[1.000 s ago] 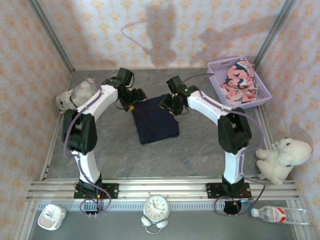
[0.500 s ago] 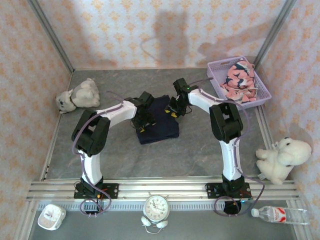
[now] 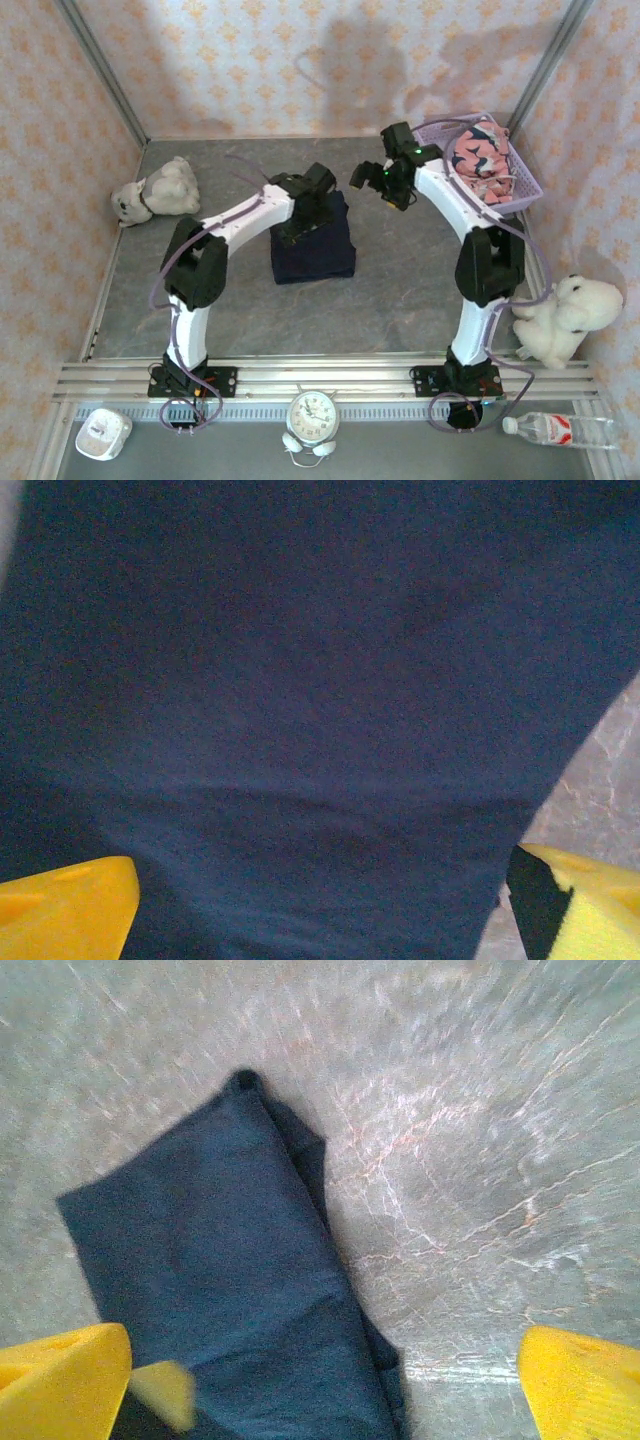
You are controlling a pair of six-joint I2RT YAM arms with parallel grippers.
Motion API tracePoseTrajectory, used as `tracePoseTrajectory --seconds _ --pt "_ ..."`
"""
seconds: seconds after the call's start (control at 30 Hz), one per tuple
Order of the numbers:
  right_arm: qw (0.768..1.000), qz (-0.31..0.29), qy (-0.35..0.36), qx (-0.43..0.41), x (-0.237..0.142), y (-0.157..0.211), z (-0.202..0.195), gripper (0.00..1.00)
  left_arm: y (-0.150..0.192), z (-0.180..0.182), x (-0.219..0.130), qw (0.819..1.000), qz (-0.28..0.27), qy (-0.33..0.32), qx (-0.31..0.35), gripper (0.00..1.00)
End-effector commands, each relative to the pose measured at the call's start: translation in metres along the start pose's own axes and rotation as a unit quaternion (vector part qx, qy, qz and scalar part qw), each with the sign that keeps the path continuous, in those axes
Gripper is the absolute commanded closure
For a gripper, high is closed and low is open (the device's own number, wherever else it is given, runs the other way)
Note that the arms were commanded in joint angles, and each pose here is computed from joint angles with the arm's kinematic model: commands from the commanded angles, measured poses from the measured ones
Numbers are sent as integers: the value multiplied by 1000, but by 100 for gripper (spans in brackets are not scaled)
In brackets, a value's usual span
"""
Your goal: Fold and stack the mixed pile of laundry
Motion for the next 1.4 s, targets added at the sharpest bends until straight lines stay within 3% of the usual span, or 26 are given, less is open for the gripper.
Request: tracePoseTrajectory --seconds 0.0,0.13,0.27,0.47,0.57,0.8,0.93,1.1,1.23,1.3,1.37 --pt "999 -20 41 -2 -18 -9 -13 1 16 2 33 997 0 -75 -36 4" --pt "997 -53 58 26 -29 -31 -30 1 13 0 57 995 17 -101 -15 3" --pt "992 -81 80 60 -42 -51 -46 1 -13 13 81 988 54 -138 34 3" --pt "977 -136 131 97 -55 -76 -73 0 -81 48 90 975 76 -185 95 5" --pt "969 -146 153 131 -56 -95 -100 0 -123 71 94 975 77 -192 79 5" --pt "939 -151 257 173 -38 -137 -162 0 -208 97 101 987 75 -136 27 8" --pt "927 -151 268 216 -16 -154 -193 0 -243 105 106 992 74 -104 2 9" --pt "918 -120 274 259 20 -159 -221 0 -266 113 91 995 57 -81 -26 5" --pt "919 -79 270 275 54 -153 -235 1 -272 100 58 999 32 -9 -41 0" --pt "919 -62 269 282 68 -150 -241 10 -273 91 38 998 21 35 -54 0" --pt "922 -49 253 289 73 -151 -244 31 -274 79 18 995 7 77 -56 0"
Point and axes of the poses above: each hand's point on the last joint's axis, 136 mm out from that joint toward the fingers, its own x axis out along the fingers, its own z axis along the line the jaws close on, y = z × x, the point moved 10 cm from there along -x, back along the fingers, and after that the axes turned 3 degrees about -x, right-handed, at the moved point
